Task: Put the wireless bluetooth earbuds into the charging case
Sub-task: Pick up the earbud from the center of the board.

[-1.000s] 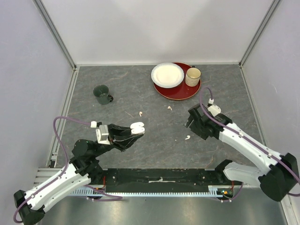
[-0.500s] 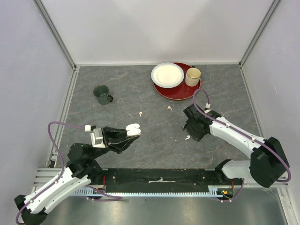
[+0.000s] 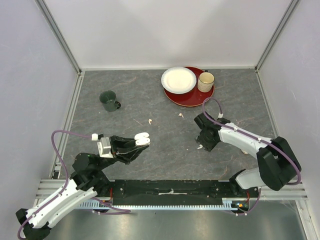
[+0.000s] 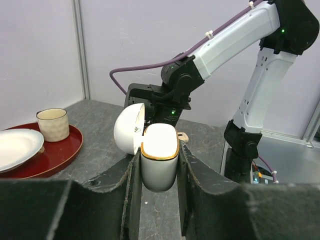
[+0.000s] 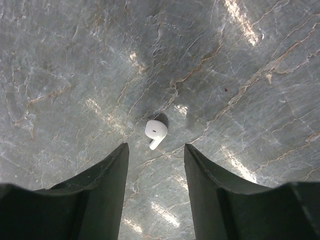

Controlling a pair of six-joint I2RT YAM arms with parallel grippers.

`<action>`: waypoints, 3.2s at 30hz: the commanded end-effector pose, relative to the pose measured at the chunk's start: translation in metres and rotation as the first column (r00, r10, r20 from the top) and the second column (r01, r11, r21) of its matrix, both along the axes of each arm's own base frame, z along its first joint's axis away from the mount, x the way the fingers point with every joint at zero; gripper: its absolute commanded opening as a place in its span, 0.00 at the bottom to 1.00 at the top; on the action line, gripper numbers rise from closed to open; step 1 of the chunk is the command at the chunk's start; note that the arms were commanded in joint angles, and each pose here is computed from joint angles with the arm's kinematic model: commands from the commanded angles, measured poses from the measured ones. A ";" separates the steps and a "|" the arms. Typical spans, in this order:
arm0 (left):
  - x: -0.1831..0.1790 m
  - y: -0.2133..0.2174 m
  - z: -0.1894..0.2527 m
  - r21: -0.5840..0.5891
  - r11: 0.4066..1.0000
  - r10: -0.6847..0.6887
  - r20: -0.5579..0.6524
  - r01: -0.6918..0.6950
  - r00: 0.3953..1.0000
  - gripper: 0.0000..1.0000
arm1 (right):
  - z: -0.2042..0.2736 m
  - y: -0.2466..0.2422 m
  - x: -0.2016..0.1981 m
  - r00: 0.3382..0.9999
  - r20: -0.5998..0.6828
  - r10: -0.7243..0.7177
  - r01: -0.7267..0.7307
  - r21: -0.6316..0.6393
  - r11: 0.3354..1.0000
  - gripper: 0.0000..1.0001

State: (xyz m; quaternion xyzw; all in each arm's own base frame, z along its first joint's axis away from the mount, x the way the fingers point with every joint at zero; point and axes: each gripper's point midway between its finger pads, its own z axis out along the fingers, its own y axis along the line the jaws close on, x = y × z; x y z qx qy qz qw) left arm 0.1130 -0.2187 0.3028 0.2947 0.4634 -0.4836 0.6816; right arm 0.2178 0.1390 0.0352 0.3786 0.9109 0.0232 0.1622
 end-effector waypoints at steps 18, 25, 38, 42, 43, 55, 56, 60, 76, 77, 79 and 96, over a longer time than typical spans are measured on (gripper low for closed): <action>0.006 0.001 -0.006 0.006 0.999 0.037 0.006 -0.037 0.999 0.02 | -0.022 -0.004 0.012 1.000 -0.020 -0.011 0.011 -0.027 1.000 0.47; 0.008 0.000 -0.010 0.016 0.999 0.040 -0.004 -0.040 0.999 0.02 | -0.020 -0.010 0.012 1.000 -0.004 0.002 -0.003 -0.057 0.998 0.41; 0.010 -0.004 -0.014 0.009 0.999 0.031 -0.031 -0.030 0.999 0.02 | -0.023 -0.001 0.016 0.959 -0.008 0.283 -0.283 -0.066 0.957 0.13; 0.010 -0.006 -0.013 0.011 1.000 0.020 -0.036 -0.019 0.999 0.02 | -0.022 0.010 0.019 0.906 0.015 0.423 -0.421 -0.063 0.905 0.09; 0.010 -0.006 -0.013 0.010 1.000 0.017 -0.037 -0.017 0.999 0.02 | -0.020 0.012 0.021 0.891 0.021 0.454 -0.452 -0.071 0.889 0.09; 0.010 -0.008 -0.014 0.006 1.000 0.012 -0.050 -0.012 0.999 0.02 | -0.014 0.051 0.018 0.583 -0.070 0.809 -0.794 -0.257 0.550 0.14; 0.010 -0.007 -0.013 0.005 1.000 0.012 -0.049 -0.012 0.999 0.02 | -0.018 0.051 0.015 0.573 -0.096 0.814 -0.802 -0.268 0.534 0.15; 0.009 -0.007 -0.012 0.003 1.000 0.009 -0.050 -0.009 0.999 0.02 | -0.020 0.050 0.015 0.545 -0.126 0.829 -0.816 -0.307 0.490 0.19; 0.010 -0.005 -0.010 0.000 1.000 0.019 -0.047 -0.019 0.999 0.02 | 0.011 0.069 0.017 0.668 0.061 0.741 -0.710 -0.246 0.660 0.59; 0.010 -0.005 -0.010 0.000 1.000 0.019 -0.046 -0.019 0.999 0.02 | 0.013 0.070 0.017 0.686 0.071 0.724 -0.693 -0.239 0.680 0.59; 0.009 -0.005 -0.010 0.000 1.000 0.017 -0.043 -0.017 0.999 0.02 | 0.013 0.070 0.017 0.728 0.080 0.681 -0.653 -0.225 0.724 0.57; 0.012 -0.005 -0.015 0.004 0.999 0.032 -0.057 -0.032 0.998 0.02 | -0.016 0.044 0.010 0.831 0.008 0.557 -0.545 -0.195 0.816 0.51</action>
